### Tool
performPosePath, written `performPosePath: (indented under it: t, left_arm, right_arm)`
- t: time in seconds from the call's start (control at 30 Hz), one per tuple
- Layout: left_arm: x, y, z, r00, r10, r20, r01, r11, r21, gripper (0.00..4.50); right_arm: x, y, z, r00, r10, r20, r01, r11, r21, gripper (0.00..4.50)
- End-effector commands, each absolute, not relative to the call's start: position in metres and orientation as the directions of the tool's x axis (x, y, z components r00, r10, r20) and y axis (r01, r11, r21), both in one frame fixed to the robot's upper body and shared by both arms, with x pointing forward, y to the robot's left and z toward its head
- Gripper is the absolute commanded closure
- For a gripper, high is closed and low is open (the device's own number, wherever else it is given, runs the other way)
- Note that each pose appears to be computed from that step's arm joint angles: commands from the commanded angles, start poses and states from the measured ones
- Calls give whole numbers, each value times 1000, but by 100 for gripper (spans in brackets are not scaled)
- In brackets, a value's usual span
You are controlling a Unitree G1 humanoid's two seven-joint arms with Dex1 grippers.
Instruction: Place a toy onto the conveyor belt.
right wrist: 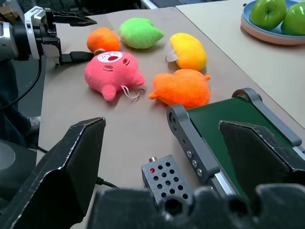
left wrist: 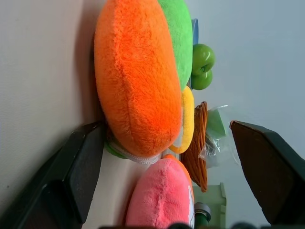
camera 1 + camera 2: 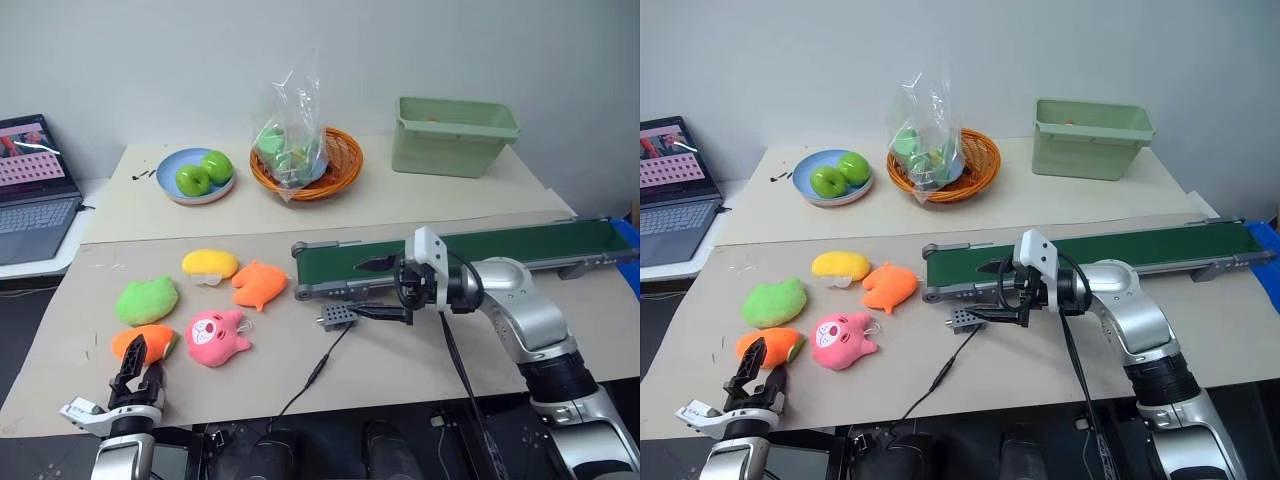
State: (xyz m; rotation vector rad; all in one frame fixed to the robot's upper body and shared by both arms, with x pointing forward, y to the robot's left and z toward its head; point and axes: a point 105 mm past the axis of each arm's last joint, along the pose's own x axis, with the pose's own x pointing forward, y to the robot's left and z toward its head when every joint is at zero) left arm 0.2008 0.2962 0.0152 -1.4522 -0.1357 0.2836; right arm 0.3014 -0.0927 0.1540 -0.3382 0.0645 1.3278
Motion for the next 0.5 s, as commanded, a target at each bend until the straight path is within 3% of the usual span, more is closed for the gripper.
performPosePath:
  t: [0.03,0.23,0.27,0.4,0.5]
  left_arm:
    - [189,313,-1,926,348,-148,-185,74,-980,71]
    - [188,312,-9,922,352,-159,-190,55,-980,298]
    - [188,312,-10,922,352,-160,-191,54,-980,313]
    - [188,315,-14,916,362,-171,-205,55,-977,441]
    - [188,320,-14,903,389,-184,-229,73,-971,448]
  right_arm:
    - [303,-93,170,255,946,-200,-943,198,-267,0]
    - [308,-94,169,272,941,-203,-938,212,-273,0]
    - [308,-94,169,274,940,-205,-938,214,-274,0]
    - [311,-95,167,282,936,-212,-936,220,-275,0]
    - [313,-94,164,282,934,-221,-937,218,-273,0]
